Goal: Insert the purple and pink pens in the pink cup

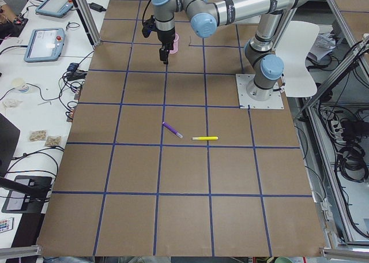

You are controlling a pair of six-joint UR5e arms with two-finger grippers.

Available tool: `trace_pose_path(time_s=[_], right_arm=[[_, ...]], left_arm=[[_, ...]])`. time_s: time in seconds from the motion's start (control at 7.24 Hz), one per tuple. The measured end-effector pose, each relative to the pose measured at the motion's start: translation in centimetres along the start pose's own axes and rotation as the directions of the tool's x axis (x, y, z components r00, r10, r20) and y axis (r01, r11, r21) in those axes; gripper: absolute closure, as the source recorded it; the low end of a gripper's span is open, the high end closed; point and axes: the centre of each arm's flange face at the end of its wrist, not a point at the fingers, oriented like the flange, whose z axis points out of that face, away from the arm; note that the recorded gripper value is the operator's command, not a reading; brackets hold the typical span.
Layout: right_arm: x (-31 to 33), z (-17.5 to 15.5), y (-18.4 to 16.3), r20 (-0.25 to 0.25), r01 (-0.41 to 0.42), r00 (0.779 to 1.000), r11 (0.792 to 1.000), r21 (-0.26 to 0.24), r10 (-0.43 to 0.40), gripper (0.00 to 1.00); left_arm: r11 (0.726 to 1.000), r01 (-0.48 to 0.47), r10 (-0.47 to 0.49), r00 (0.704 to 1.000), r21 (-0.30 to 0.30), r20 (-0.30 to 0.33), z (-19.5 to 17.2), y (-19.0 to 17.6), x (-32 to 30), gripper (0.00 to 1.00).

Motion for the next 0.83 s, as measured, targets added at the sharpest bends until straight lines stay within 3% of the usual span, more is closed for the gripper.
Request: trace_pose_path(time_s=[0.55, 0.69, 0.83], right_arm=[[-0.9, 3.9, 0.1, -0.038, 0.004, 0.999, 0.999, -0.04, -0.005, 0.08], [-0.8, 4.9, 0.2, -0.028, 0.003, 1.0, 0.999, -0.041, -0.004, 0.1], [-0.8, 5.7, 0.3, -0.014, 0.003, 1.0, 0.999, -0.039, -0.003, 0.18]], left_arm=[[0.987, -0.157, 0.158, 0.986, -0.021, 0.048, 8.5, 1.2, -13.2, 0.0], [0.976, -0.213, 0.216, 0.973, -0.045, 0.076, 11.1, 0.9, -15.5, 0.0], [0.96, -0.268, 0.274, 0.957, -0.076, 0.091, 13.6, 0.6, -17.3, 0.0]])
